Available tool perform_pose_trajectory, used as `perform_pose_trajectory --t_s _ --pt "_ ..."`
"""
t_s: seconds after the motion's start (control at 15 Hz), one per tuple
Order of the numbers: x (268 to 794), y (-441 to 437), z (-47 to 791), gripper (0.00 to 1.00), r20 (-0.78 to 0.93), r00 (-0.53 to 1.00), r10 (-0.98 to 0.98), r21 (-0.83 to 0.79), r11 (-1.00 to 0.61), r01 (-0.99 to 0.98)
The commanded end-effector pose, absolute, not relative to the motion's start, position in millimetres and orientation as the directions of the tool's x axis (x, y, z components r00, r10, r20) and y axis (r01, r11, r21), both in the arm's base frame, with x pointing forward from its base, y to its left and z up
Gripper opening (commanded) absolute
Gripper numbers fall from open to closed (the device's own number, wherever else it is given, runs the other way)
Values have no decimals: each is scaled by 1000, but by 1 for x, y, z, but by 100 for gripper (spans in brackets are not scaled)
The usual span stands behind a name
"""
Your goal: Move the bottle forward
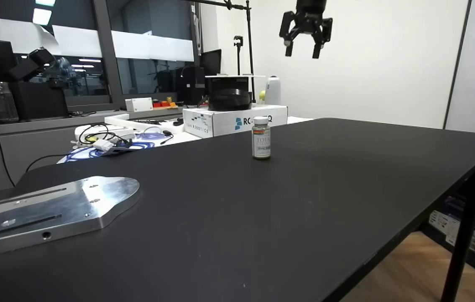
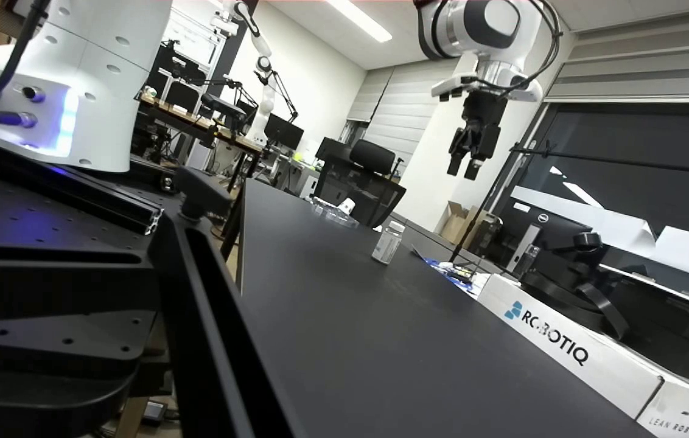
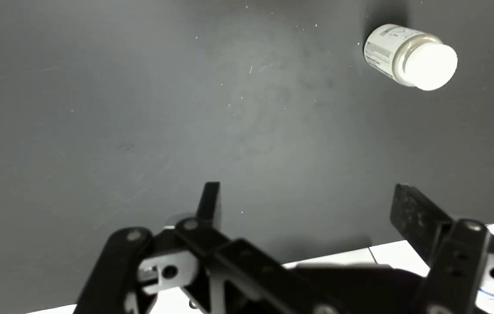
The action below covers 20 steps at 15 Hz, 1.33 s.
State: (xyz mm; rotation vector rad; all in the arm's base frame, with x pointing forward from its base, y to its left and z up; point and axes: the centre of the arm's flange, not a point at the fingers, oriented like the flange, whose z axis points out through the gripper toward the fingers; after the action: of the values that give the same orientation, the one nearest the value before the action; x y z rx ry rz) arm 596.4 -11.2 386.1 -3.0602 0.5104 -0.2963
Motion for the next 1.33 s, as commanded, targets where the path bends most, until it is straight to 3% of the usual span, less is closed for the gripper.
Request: perform_pose_trajectory --t_s 0.0,0.47,1.27 --pt "658 39 361 100 163 914 -370 -14 -928 -373" --pt "670 118 301 100 97 922 -374 -9 -927 -375" --pt "662 124 259 100 -13 903 -430 -17 -903 -430"
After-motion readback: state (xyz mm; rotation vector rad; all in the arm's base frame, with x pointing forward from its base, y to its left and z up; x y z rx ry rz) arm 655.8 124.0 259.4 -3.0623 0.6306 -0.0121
